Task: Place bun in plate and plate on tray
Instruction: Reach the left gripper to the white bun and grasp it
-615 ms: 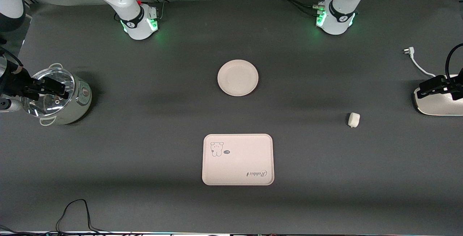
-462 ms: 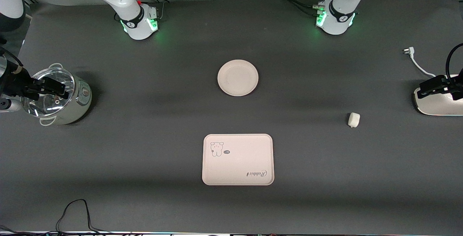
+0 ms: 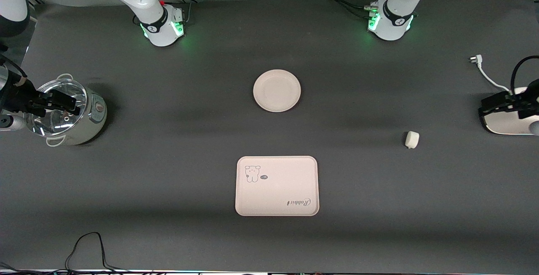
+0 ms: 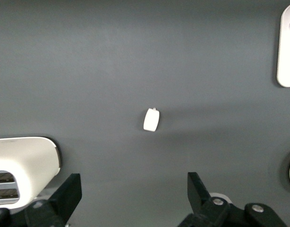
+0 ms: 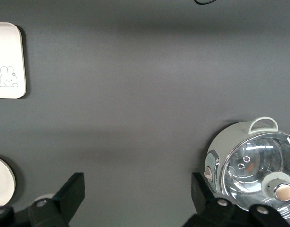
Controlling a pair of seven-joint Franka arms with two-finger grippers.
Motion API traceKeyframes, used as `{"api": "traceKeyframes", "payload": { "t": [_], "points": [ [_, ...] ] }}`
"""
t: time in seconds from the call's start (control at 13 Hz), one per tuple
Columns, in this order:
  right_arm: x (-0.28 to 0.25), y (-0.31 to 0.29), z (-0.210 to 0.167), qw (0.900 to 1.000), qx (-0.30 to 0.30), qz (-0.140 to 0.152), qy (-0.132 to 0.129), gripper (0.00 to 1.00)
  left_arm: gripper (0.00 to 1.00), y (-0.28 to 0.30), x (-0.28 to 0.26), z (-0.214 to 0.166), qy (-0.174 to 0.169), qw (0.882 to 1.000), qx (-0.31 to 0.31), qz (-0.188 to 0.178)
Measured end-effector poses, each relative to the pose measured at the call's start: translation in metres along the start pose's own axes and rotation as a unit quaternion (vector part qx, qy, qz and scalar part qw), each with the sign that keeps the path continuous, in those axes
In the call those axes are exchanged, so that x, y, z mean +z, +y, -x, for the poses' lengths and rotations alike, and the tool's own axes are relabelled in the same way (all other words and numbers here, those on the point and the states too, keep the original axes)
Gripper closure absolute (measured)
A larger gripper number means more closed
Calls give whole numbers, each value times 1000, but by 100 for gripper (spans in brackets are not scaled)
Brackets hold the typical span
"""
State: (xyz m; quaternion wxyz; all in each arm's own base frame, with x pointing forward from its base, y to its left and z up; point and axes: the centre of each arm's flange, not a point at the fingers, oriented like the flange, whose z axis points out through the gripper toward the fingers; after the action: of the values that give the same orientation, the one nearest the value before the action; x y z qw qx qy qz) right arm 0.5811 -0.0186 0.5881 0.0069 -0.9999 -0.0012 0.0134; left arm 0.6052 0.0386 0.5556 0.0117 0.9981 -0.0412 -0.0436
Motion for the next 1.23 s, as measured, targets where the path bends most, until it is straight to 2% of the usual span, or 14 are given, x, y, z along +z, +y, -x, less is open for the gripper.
{"api": "traceKeyframes", "payload": {
  "t": [0.31, 0.62, 0.85, 1.0, 1.23],
  "points": [
    [1, 0, 0, 1000, 0, 0, -1, 0, 0, 9, 117, -22, 0, 1000, 19, -6],
    [2, 0, 0, 1000, 0, 0, -3, 0, 0, 17, 250, 1, 29, 999, 26, 1],
    [5, 0, 1, 1000, 0, 0, -5, 0, 0, 20, 307, 16, 25, 999, 30, 8],
    [6, 0, 1, 1000, 0, 0, -6, 0, 0, 20, 336, 20, 35, 999, 30, 15],
    [6, 1, 1, 1000, 1, 0, -6, 0, 1, 12, 364, 25, 37, 999, 25, 18]
  ]
}}
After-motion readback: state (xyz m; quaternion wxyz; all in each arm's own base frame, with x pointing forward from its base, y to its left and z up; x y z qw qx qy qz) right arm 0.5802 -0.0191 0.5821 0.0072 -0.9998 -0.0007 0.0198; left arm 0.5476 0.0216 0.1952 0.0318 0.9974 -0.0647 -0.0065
